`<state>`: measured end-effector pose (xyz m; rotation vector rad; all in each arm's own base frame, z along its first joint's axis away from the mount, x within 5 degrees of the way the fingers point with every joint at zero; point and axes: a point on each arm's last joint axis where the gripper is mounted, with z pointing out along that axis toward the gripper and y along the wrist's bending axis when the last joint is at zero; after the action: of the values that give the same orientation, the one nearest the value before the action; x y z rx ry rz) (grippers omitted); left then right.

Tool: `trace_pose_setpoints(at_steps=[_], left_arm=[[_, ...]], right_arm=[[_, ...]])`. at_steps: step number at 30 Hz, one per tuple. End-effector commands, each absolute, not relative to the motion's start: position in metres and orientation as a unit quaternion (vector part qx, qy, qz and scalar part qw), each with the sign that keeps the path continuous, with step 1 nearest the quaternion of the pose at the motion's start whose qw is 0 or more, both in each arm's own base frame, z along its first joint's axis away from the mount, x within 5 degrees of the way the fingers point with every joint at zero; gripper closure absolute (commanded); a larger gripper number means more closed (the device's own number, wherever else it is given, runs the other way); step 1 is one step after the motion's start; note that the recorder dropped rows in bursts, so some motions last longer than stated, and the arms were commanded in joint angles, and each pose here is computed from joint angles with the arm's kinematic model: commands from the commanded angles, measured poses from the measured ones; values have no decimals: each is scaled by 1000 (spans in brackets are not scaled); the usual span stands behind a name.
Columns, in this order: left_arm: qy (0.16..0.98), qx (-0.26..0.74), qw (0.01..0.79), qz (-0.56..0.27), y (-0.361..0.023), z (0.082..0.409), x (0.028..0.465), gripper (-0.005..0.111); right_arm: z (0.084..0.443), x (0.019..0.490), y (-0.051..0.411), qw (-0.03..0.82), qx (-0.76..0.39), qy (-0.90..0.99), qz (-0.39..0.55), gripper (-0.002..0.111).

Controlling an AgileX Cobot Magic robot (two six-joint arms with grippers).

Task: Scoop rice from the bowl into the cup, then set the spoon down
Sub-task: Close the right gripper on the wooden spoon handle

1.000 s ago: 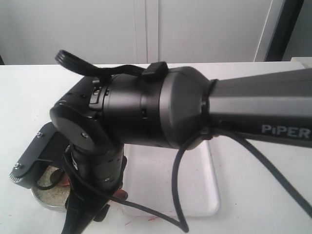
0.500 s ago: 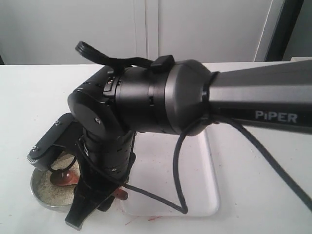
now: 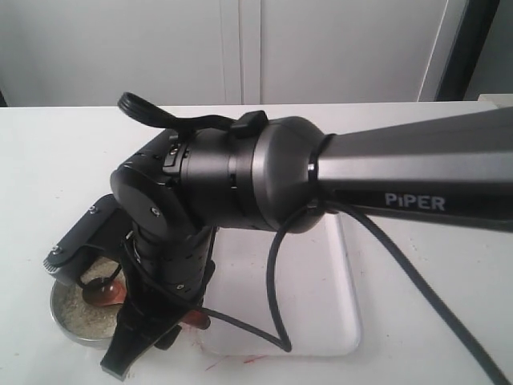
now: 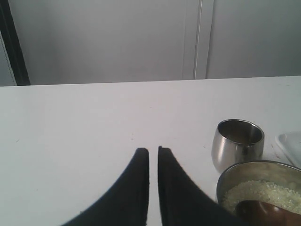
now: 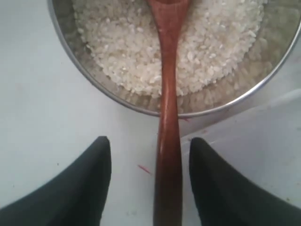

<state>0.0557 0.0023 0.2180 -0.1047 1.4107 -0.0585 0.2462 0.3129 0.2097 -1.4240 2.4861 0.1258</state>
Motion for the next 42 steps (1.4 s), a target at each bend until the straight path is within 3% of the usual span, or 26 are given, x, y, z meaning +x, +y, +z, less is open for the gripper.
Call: trace_pose_setpoints(at_steps=[1, 7, 12, 21, 42], left_arm=[[643, -51, 763, -29, 2, 220, 55, 92], [643, -51, 763, -29, 2, 220, 55, 92], [643, -51, 763, -29, 2, 220, 55, 92], [643, -51, 763, -29, 2, 220, 55, 92], [643, -51, 763, -29, 2, 220, 55, 92]], right_arm=[[208, 248, 311, 138, -487, 861, 44, 61], [206, 249, 312, 138, -484, 863, 45, 61], [206, 249, 312, 138, -479, 865, 45, 76], [206, 249, 312, 138, -479, 866, 45, 77], [207, 250, 313, 148, -477, 865, 46, 99]])
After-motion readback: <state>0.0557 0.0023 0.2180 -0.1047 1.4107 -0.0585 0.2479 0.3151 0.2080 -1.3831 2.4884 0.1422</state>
